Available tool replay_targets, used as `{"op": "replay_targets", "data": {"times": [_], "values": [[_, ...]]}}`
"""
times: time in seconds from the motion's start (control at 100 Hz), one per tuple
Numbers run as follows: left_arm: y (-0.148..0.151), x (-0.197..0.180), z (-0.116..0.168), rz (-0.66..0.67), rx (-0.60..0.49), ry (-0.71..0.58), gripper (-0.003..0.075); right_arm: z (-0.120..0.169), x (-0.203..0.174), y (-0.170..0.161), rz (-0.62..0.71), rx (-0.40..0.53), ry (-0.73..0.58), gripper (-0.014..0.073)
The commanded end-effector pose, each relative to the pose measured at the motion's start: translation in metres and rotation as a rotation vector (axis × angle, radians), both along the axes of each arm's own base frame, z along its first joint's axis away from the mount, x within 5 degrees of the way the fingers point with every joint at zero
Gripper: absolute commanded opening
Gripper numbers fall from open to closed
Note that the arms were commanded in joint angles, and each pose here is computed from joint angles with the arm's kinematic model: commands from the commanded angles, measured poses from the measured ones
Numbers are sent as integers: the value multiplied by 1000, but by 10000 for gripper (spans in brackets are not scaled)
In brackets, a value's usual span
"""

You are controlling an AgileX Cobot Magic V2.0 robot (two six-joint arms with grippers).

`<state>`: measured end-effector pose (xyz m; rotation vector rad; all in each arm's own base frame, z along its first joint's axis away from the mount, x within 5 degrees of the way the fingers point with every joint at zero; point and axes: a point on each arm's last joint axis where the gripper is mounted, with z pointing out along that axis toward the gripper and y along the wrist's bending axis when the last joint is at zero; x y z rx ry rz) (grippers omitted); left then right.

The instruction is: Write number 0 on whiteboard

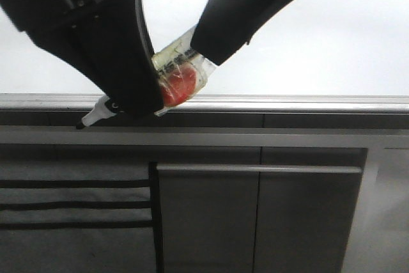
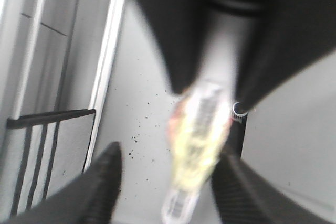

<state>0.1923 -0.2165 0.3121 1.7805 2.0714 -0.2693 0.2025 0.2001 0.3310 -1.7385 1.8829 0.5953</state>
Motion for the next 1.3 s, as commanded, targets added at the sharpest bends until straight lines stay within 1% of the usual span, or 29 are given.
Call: {"op": "replay_targets", "data": {"times": [0.0,0.1,0.17,0.26,0.33,0.41,0.46,0.55,0.6,0.67,0.75,0.8,0.86,0.91,0.97,1.04,1.14,1.29], "values": [[8,-2,29,64,-131,-56,421,24,-3,-8,-27,75,-47,-27],[26,-6,41,120,-199,-62,421,33,-6,-24,-56,82,-40,-27],[43,-8,46,177,-246,-91,421,42,-5,-41,-119,94,-51,-27],[67,-8,46,279,-311,-133,421,49,2,-68,-290,128,-57,-27],[88,-11,44,378,-369,-161,421,53,7,-91,-484,175,-29,-27],[112,-15,42,530,-449,-200,421,53,12,-116,-708,240,6,-27],[125,-18,41,602,-498,-238,421,49,11,-127,-788,270,10,-27],[144,-24,39,739,-610,-299,421,39,7,-135,-868,339,17,-27],[152,-27,37,798,-661,-327,421,30,6,-134,-893,375,45,-27],[160,-30,34,861,-710,-367,421,19,3,-130,-899,413,128,-27],[165,-30,30,901,-733,-393,421,9,11,-129,-961,475,162,-27],[166,-30,29,907,-735,-400,421,7,17,-131,-989,480,137,-27],[166,-29,28,909,-733,-399,421,8,22,-132,-989,481,59,-27],[165,-28,27,911,-729,-393,421,10,23,-128,-950,470,-26,-27],[165,-26,25,914,-722,-386,421,16,19,-118,-905,480,-107,-27],[165,-23,23,918,-715,-378,421,17,17,-108,-888,499,-170,-27],[164,-19,21,924,-706,-368,421,9,17,-99,-883,497,-188,-27],[164,-16,19,931,-703,-368,421,-6,27,-92,-898,471,-133,-27]]}}
